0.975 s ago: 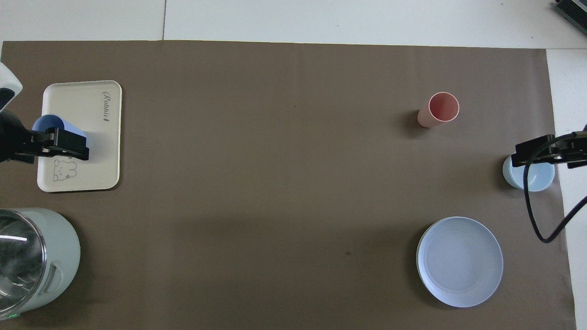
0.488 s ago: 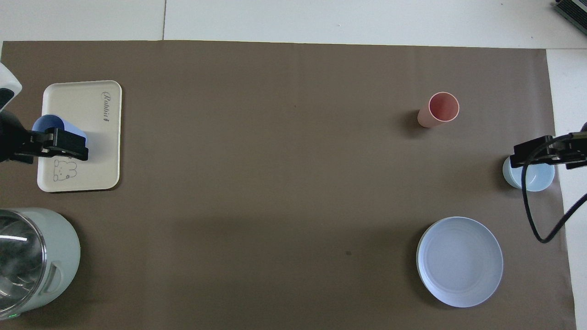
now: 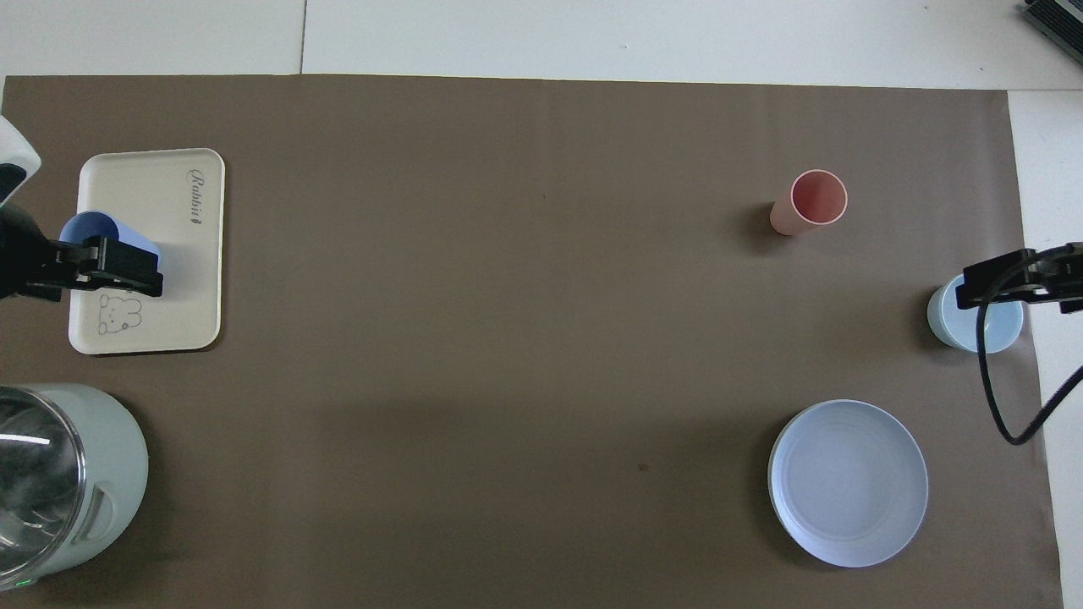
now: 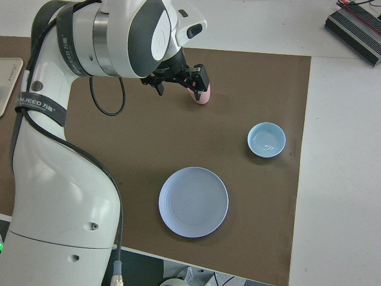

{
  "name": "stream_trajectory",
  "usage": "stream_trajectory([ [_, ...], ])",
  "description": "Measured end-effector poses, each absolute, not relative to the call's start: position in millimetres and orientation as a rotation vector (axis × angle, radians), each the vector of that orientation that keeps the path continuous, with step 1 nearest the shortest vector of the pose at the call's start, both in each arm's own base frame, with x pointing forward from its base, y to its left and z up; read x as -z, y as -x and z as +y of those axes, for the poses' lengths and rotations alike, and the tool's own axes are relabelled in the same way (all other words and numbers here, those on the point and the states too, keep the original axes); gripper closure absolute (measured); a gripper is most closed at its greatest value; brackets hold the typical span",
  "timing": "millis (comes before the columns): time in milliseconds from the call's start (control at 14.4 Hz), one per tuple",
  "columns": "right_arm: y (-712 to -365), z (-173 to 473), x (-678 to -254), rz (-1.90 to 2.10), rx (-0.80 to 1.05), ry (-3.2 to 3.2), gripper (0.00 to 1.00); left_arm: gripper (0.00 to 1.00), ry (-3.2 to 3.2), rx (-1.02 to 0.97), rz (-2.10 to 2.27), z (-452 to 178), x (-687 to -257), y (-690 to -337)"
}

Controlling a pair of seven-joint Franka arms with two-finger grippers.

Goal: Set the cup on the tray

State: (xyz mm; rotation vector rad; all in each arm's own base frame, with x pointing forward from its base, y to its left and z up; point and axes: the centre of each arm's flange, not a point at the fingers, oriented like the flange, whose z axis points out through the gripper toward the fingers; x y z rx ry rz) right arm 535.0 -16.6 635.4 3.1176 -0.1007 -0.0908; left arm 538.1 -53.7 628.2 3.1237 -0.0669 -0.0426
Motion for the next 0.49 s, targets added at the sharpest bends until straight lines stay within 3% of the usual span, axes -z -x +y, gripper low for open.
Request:
stream_trajectory([
  [488,-535.0,-8.2,-633.9,-0.077,0.096,-3.117,0.0,0.0,-3.123,0.041,-0.08,-53.6,-628.3,-538.2],
])
